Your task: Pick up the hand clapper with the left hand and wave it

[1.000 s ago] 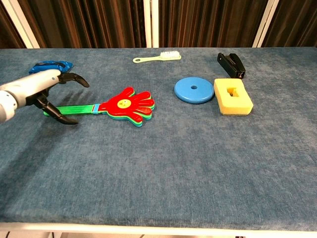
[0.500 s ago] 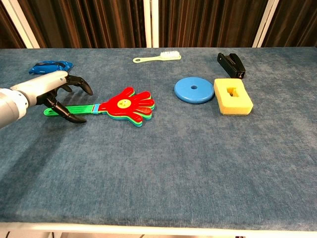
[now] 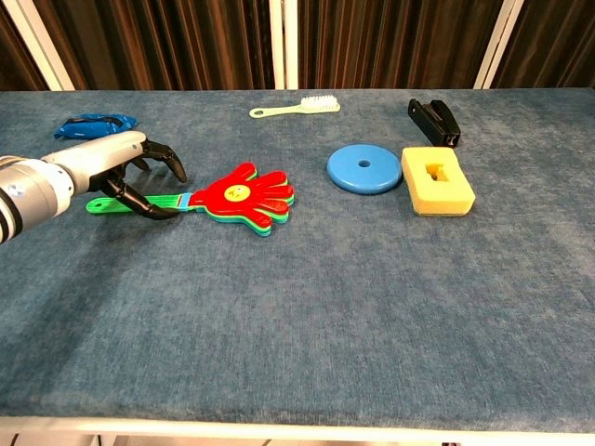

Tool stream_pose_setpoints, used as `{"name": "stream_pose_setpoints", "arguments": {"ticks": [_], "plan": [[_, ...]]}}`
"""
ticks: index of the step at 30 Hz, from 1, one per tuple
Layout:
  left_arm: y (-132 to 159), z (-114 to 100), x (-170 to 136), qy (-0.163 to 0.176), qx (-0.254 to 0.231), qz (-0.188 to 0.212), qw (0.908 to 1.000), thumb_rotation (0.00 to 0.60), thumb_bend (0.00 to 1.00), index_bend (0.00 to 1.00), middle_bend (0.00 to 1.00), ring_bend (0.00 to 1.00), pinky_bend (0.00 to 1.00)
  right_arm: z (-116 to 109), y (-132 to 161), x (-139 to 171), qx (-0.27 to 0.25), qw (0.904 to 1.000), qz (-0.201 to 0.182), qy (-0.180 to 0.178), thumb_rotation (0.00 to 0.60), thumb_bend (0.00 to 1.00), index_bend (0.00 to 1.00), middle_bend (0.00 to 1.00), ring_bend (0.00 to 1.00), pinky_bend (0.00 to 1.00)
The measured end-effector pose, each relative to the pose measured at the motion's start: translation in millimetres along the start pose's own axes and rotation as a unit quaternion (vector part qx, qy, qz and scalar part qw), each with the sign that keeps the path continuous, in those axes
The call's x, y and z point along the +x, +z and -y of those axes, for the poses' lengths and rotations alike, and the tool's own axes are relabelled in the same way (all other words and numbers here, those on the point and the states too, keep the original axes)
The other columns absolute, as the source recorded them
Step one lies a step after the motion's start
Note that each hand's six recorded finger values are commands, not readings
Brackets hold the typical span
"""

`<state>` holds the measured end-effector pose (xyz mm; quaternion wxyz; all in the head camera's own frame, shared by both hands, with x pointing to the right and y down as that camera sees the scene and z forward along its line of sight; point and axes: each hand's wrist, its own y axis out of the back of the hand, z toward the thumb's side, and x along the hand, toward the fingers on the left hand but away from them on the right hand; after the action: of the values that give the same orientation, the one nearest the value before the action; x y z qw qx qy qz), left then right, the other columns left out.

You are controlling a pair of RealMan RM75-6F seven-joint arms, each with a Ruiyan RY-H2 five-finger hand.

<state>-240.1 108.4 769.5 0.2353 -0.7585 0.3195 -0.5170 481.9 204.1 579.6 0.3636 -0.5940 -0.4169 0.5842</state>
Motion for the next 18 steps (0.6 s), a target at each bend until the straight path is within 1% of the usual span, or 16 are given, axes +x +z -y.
{"name": "stream_pose_setpoints", "arguments": {"ticks": [5, 15, 18], "plan": [[-1.8, 1.9, -0.2, -0.008, 0.008, -0.010, 0.9999, 0.486, 0.21, 0.38, 0.23, 0.10, 0.15, -0.3, -2.5, 0.9, -0.002, 1.0000, 0.003, -0.001, 0.600, 0.31, 0.00, 0.00, 0.00, 0.00], [4.0, 5.2, 1.0, -0.017, 0.014, -0.009, 0.9997, 0.484, 0.23, 0.42, 0.23, 0.10, 0.14, 0.2, -2.9, 1.0, -0.001, 1.0000, 0.003, -0.001, 0.600, 0.31, 0.00, 0.00, 0.00, 0.00], [5.4, 6.7, 1.9, -0.020, 0.014, -0.008, 0.9997, 0.524, 0.23, 0.43, 0.23, 0.10, 0.14, 0.4, -3.3, 1.1, -0.001, 1.0000, 0.004, -0.001, 0.600, 0.31, 0.00, 0.00, 0.00, 0.00]]}}
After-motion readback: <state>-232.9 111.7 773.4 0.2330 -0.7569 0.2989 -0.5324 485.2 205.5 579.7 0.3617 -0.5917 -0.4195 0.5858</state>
